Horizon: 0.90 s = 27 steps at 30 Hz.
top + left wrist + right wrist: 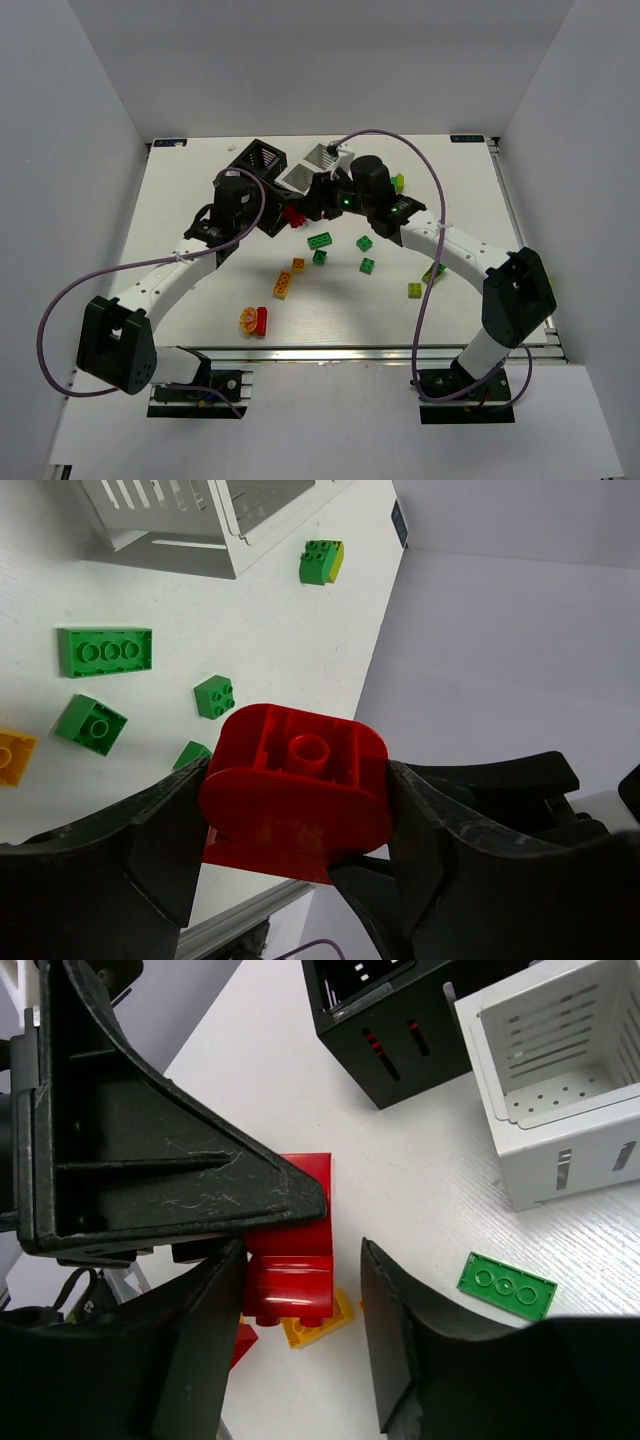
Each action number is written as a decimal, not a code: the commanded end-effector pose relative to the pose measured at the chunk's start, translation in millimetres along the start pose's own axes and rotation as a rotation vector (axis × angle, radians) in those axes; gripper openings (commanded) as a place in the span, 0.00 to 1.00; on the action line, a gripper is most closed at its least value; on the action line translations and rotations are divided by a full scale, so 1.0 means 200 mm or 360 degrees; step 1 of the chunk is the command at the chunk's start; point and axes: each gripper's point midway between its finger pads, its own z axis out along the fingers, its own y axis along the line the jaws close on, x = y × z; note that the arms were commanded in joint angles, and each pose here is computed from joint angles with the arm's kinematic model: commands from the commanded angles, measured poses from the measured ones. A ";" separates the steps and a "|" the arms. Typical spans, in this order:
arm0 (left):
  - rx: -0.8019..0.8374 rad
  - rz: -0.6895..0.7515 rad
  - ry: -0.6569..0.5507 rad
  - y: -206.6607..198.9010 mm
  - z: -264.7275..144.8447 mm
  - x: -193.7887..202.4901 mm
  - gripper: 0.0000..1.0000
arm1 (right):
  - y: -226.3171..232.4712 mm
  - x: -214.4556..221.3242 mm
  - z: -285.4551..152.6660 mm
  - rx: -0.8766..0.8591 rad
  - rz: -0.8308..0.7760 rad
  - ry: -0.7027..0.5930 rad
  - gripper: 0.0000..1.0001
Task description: Sort the legos into containers by color
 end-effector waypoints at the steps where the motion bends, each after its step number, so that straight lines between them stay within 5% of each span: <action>1: 0.0103 0.0000 -0.0026 -0.08 -0.05 -0.01 0.00 | 0.00 -0.05 0.01 0.0005 -0.0083 -0.0090 0.53; 12: 0.0130 -0.0018 -0.0027 -0.10 -0.03 -0.01 0.00 | 0.00 0.01 0.02 -0.0025 -0.0084 -0.0030 0.69; 24: 0.0159 -0.0028 -0.0029 -0.10 -0.03 -0.01 0.00 | 0.00 0.05 0.02 -0.0056 -0.0103 -0.0004 0.58; 27: 0.0172 -0.0029 -0.0027 -0.11 -0.03 -0.01 0.00 | 0.01 0.05 0.02 -0.0091 -0.0130 -0.0007 0.47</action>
